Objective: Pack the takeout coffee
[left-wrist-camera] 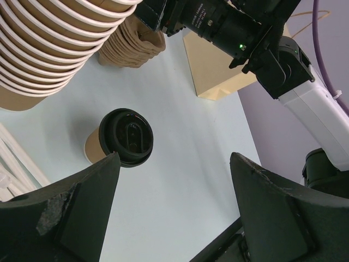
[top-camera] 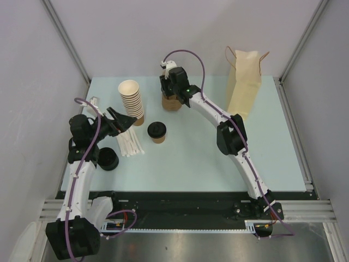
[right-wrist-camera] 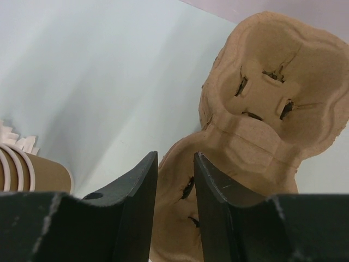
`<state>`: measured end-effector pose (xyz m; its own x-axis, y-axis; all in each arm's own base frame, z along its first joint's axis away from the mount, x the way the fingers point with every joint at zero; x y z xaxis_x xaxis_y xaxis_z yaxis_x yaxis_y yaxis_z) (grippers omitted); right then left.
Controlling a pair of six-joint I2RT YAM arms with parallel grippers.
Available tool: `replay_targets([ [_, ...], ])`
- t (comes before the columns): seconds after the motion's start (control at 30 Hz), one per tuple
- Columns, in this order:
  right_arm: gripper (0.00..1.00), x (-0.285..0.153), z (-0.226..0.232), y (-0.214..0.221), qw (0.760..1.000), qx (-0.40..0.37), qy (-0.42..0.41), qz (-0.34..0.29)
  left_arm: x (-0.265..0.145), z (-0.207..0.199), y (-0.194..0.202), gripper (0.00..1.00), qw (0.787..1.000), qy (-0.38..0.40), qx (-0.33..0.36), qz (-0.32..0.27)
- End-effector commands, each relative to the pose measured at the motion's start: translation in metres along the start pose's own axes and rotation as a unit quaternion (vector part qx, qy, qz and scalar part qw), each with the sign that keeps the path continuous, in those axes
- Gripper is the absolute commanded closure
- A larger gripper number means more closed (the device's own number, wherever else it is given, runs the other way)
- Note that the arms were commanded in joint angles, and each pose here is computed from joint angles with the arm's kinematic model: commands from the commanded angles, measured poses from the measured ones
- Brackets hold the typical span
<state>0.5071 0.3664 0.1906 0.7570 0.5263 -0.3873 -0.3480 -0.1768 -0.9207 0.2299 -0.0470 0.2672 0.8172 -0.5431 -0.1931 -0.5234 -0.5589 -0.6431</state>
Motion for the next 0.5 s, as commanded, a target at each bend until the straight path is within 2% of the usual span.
replay_targets([
  [0.0, 0.62, 0.0028, -0.0019, 0.0025, 1.000, -0.003, 0.024, -0.002, -0.0038, -0.0055, -0.0048, 0.12, 1.000, 0.018, 0.012, -0.011],
  [0.27, 0.69, 0.0053, -0.0007, 0.0065, 1.000, -0.003, 0.013, 0.002, -0.0031, -0.0045, -0.0057, 0.12, 1.000, 0.017, 0.010, -0.010],
  [0.47, 0.66, 0.0055, 0.0001, 0.0080, 1.000, 0.009, 0.009, 0.005, -0.0026, -0.0040, -0.0064, 0.12, 1.000, 0.017, 0.010, -0.010],
])
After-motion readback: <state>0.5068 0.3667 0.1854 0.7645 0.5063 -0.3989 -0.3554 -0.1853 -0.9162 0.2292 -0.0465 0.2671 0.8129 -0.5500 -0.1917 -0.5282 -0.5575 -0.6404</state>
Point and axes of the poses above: each gripper's point midway between its finger pads, its own x axis out along the fingers, its own z axis along the line the jaws close on, y = z × x, the point moved 8 cm from there along -x, back along the fingers, and after that the axes turned 3 degrees about -x, right-handed, at the moved point
